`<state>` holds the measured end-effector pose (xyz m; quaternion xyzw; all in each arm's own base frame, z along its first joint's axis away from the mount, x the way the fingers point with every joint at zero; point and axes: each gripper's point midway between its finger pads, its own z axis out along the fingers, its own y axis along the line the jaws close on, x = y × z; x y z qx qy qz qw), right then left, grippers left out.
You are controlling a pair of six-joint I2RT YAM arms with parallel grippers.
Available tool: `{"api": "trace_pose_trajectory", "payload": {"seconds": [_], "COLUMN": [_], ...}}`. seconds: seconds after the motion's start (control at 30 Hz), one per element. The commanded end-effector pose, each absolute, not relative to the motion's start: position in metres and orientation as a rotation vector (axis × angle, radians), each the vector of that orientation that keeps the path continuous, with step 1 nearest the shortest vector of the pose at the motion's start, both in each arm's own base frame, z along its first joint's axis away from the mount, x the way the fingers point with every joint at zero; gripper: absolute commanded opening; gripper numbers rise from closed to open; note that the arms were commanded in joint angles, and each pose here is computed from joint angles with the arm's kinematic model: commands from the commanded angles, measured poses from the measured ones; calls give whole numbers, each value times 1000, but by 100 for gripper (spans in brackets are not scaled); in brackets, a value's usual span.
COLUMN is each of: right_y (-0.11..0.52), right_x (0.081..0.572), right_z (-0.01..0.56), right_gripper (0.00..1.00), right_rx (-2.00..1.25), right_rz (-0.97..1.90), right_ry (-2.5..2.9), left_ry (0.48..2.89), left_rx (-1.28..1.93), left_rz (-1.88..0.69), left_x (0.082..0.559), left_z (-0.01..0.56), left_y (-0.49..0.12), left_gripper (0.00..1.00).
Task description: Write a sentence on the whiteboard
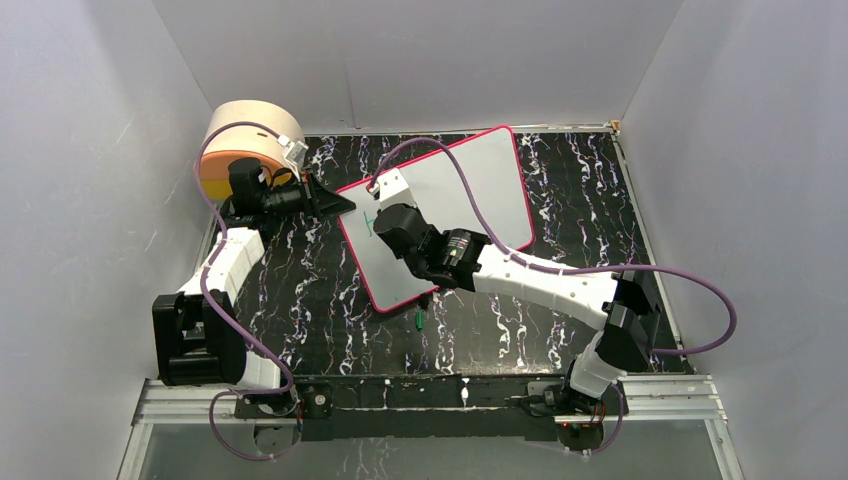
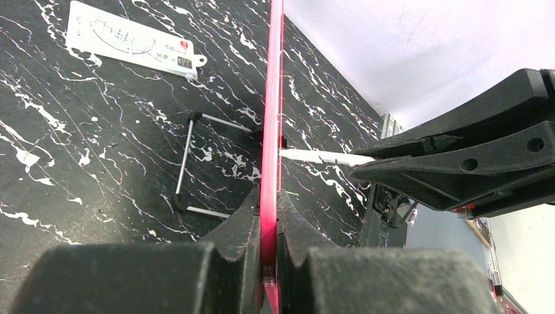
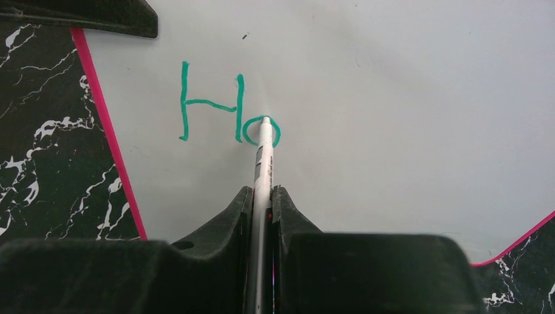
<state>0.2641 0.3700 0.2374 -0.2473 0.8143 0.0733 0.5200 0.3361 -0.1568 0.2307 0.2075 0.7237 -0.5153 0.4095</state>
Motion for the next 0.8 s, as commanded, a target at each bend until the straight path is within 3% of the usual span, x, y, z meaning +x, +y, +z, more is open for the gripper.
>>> {"api": "trace_pose_trajectory", "payload": {"seconds": [0.0, 0.77], "right_y": [379, 354], "right_x": [268, 268], "right_z": [266, 267], "right_gripper": [0, 0], "right_rx": [-548, -500], "right_rz": [271, 194], "right_ry": [1895, 1902], "left_ry": [1848, 1851], "left_rx": [550, 547], "left_rz": [-1246, -1243], "left_x": [339, 339], "left_z": [216, 215], "left_y": [-159, -158], "left_gripper": [0, 0]}}
